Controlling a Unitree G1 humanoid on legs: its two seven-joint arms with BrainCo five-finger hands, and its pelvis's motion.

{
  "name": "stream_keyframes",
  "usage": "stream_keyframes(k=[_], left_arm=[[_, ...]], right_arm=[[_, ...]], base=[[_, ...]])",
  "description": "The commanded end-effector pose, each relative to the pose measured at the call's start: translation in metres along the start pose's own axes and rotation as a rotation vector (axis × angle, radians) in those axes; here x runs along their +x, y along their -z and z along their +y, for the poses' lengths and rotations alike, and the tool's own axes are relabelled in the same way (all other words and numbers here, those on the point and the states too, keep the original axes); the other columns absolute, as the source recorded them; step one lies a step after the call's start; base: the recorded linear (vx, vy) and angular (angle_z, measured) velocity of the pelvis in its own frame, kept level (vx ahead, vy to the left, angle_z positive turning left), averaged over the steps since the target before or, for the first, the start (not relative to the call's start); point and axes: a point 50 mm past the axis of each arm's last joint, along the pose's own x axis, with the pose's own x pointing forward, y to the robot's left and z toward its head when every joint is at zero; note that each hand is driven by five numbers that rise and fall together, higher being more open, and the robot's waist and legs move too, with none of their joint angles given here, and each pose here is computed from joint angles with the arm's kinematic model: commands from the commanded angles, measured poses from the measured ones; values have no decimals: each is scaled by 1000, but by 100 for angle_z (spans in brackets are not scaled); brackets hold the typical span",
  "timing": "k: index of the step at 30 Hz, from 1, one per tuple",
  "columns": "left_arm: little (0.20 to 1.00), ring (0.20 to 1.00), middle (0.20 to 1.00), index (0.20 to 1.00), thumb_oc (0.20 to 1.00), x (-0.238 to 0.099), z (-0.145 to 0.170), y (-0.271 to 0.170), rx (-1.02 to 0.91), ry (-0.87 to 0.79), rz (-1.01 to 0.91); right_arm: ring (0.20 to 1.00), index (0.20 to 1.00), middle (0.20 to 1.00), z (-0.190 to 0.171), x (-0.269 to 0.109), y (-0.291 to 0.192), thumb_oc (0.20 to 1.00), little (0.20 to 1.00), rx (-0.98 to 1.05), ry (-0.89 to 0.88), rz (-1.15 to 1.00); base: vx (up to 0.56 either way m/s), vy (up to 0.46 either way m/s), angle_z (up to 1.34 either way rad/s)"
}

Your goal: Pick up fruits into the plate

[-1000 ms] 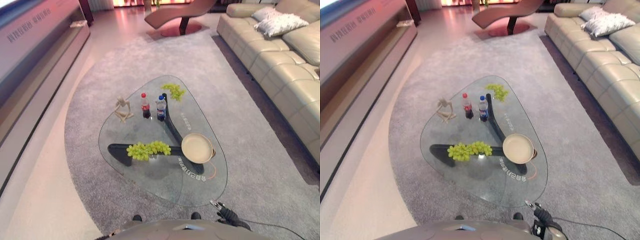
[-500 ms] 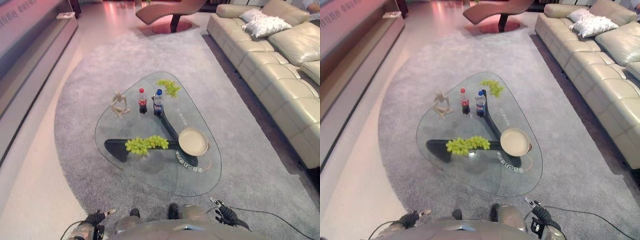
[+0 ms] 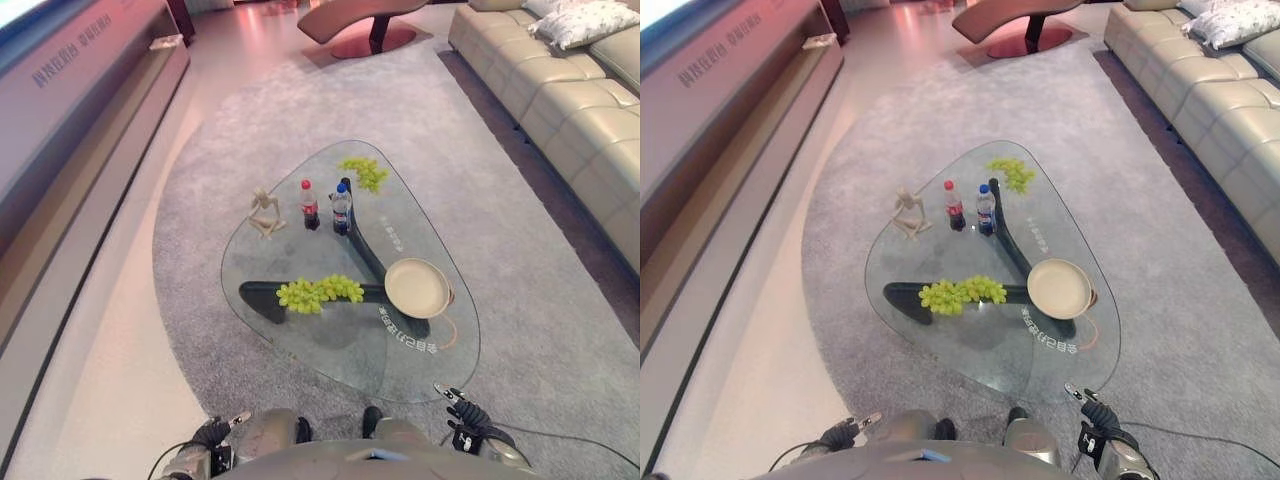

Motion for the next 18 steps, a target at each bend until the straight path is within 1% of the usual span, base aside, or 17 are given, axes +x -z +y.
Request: stream_keyframes(k=[1,4,7,10,11,12,14,16,18], left_arm=[[1000,1000,1000,1000,1000,1,-3,-20,2,-8,-79],[1000,1000,1000,1000,1000,2,-16,-27,51,29,-99],[1000,1000,1000,1000,1000,2,-20,-29,66,46,-99],[1000,1000,1000,1000,1000,2,-18,-39,107,71,-131],[1000,1000,1000,1000,1000,2,-18,-46,123,75,-152],[1000,1000,1000,1000,1000,2,-15,-62,164,69,-205],[1000,1000,1000,1000,1000,1,-13,-75,168,57,-247],[1000,1000,1000,1000,1000,-3,-14,-102,165,45,-335],[1000,1000,1000,1000,1000,-6,-17,-120,165,40,-394]], right_arm=[[1000,1000,1000,14,6,-23,1000,1000,39,-50,-105],[1000,1000,1000,19,8,-35,1000,1000,64,-42,-140],[1000,1000,1000,20,8,-35,1000,1000,64,-36,-140],[1000,1000,1000,20,7,-29,1000,1000,70,-39,-139],[1000,1000,1000,20,7,-29,1000,1000,65,-49,-145],[1000,1000,1000,27,8,-36,1000,1000,46,-83,-171],[1000,1000,1000,34,9,-44,1000,1000,29,-111,-192],[1000,1000,1000,47,11,-60,1000,1000,-9,-157,-234],[1000,1000,1000,56,12,-72,1000,1000,-27,-176,-261]], base=[[36,212,6],[69,298,-13],[98,242,-38],[114,302,-25],[-39,191,-7],[-56,217,-25],[-105,149,-40],[-115,123,-47],[-81,59,-43]])
